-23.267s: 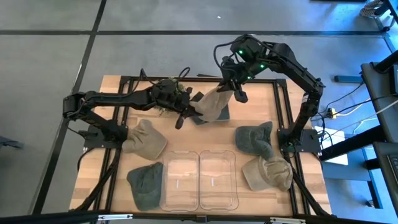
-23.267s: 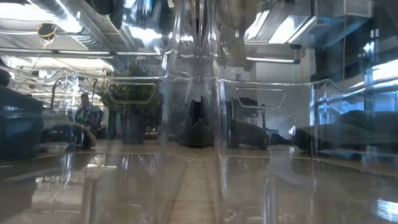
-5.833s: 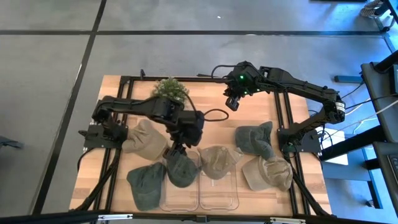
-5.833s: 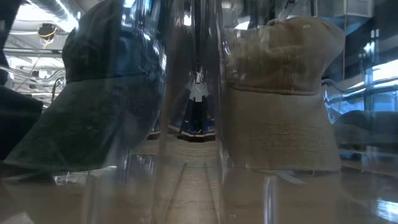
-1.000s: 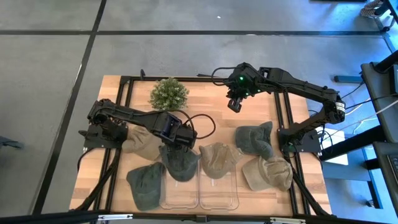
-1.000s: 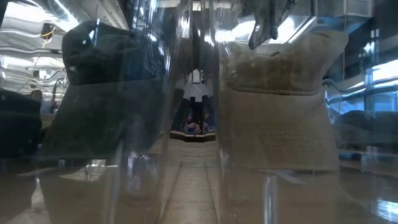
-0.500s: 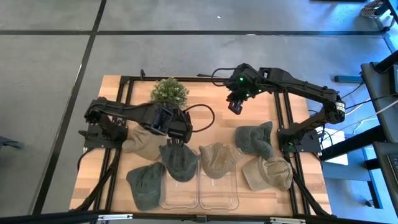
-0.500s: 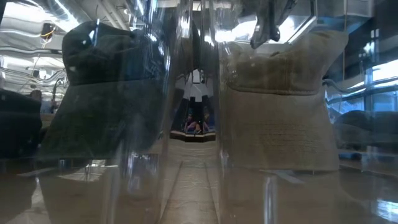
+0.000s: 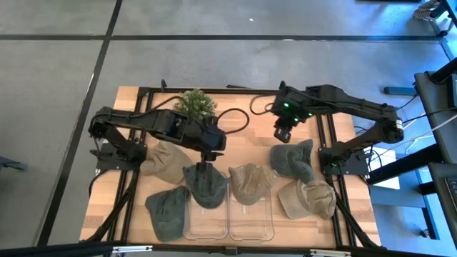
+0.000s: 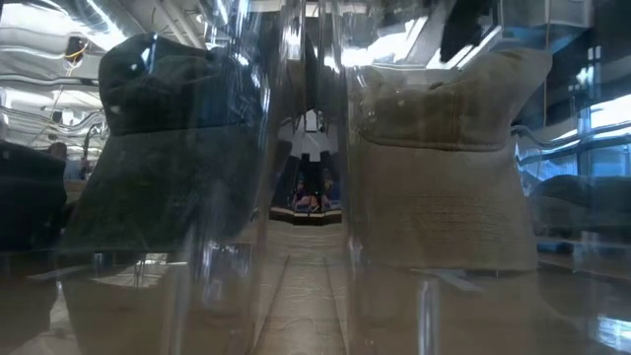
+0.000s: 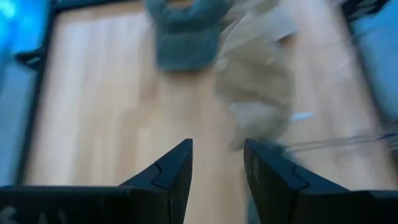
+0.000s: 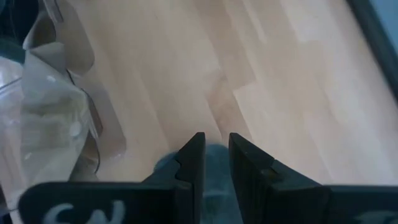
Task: Pick & Place hat
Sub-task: Put the top black cap into the left transparent bin
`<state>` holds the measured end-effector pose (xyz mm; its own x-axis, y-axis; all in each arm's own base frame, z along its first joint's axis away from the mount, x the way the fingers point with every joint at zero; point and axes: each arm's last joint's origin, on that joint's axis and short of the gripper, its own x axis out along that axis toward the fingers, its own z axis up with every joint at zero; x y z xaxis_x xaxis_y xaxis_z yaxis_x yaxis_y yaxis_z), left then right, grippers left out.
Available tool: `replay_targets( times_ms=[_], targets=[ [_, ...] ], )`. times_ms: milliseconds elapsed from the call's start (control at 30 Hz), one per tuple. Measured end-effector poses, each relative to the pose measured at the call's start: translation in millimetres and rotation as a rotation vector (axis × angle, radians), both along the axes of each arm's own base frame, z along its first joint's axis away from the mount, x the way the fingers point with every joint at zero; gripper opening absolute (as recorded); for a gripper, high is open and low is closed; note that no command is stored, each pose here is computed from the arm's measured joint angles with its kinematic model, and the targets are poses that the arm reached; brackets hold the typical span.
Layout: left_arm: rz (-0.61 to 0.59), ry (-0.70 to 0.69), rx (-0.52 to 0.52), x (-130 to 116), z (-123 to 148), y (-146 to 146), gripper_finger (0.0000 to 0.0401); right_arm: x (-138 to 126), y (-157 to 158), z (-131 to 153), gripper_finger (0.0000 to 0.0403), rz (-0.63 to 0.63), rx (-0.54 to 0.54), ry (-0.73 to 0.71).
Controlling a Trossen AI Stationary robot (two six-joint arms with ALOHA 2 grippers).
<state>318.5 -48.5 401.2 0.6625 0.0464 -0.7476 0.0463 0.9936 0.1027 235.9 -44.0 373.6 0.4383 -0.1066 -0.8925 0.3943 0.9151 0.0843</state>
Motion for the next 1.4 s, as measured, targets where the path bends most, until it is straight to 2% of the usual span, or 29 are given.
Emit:
replay_targets(
  times_ms=[100, 200, 367, 500, 600, 733, 867, 1033, 1400],
  targets=[
    [-0.046, -0.099, -0.092, -4.8, -13.5, 7.4, 0.0139, -14.7, 16.5, 12.0, 0.0072, -0.049, 0.007, -0.056],
    [-0.046, -0.209, -0.115, -10.3, -31.8, 13.4, 0.0139, -24.5, 33.2, 19.3, 0.0072, -0.107, 0.079, -0.104],
    [-0.033, -0.384, -0.145, -16.0, -51.8, 15.0, 0.0139, -40.7, 57.9, 15.6, 0.0072, -0.123, 0.107, -0.050],
    [-0.022, -0.455, -0.172, -15.3, -58.2, 14.9, 0.0139, -59.2, 67.6, -3.2, 0.0072, -0.322, 0.122, 0.012],
    [-0.023, -0.480, -0.175, -14.8, -56.2, 14.9, 0.0139, -71.2, 71.8, -26.6, 0.0072, -0.492, 0.182, 0.045],
    [-0.029, -0.493, -0.166, -14.3, -55.0, 15.6, 0.0139, -79.0, 76.9, -65.1, 0.0072, -0.597, 0.220, 0.120],
    [-0.017, -0.493, -0.150, -13.7, -55.1, 21.4, 0.0139, -79.2, 81.7, -102.9, 0.0072, -0.576, 0.254, 0.207],
    [0.016, -0.496, -0.140, -13.0, -55.1, 31.9, 0.0139, -75.8, 86.7, -140.3, 0.0072, -0.494, 0.289, 0.212],
    [0.070, -0.499, -0.150, -12.6, -55.1, 44.7, 0.0139, -84.1, 86.1, -174.0, 0.0072, -0.471, 0.276, 0.273]
  ],
)
